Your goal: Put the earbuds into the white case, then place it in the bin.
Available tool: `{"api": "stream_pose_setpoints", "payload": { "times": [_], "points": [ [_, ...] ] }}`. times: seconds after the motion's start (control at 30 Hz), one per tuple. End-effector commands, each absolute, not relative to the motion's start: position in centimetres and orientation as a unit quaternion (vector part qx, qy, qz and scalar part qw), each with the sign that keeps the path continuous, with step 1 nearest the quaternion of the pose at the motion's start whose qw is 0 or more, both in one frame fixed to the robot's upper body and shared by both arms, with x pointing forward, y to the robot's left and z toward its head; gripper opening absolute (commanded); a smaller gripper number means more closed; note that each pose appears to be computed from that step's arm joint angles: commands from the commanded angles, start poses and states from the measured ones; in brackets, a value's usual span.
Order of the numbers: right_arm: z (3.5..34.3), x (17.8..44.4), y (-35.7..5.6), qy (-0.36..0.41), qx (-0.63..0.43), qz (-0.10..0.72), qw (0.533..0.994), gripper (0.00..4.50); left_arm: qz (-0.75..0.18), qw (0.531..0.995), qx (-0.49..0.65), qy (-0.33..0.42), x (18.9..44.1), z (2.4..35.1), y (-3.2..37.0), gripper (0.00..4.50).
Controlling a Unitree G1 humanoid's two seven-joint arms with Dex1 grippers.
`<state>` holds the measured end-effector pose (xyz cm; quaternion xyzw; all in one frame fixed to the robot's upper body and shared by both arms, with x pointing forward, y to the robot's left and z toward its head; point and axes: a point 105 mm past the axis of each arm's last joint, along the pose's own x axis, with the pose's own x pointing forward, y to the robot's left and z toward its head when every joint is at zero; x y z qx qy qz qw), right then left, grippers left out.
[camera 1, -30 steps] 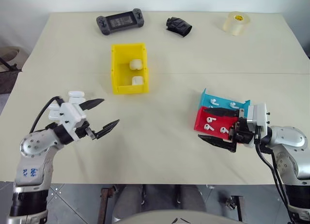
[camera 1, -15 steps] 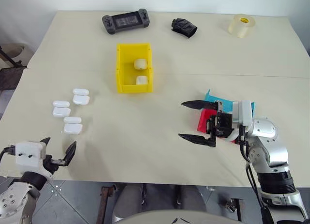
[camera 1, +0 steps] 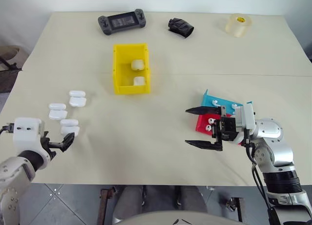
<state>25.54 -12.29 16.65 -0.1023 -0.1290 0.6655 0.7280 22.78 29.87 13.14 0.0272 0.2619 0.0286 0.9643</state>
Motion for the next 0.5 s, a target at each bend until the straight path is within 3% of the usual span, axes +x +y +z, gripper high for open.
{"api": "stream_pose_setpoints", "payload": {
  "times": [0.03,0.5],
  "points": [
    [17.5,25.1,-12.1,-0.144,-0.106,0.666,0.724,4.5,0.044,0.95,0.028,0.307,22.4,13.3,29.9,4.48],
    [17.6,24.5,-11.0,-0.153,-0.093,0.661,0.729,4.5,0.039,0.938,0.027,0.344,25.3,12.5,29.2,4.48]
  ]
}}
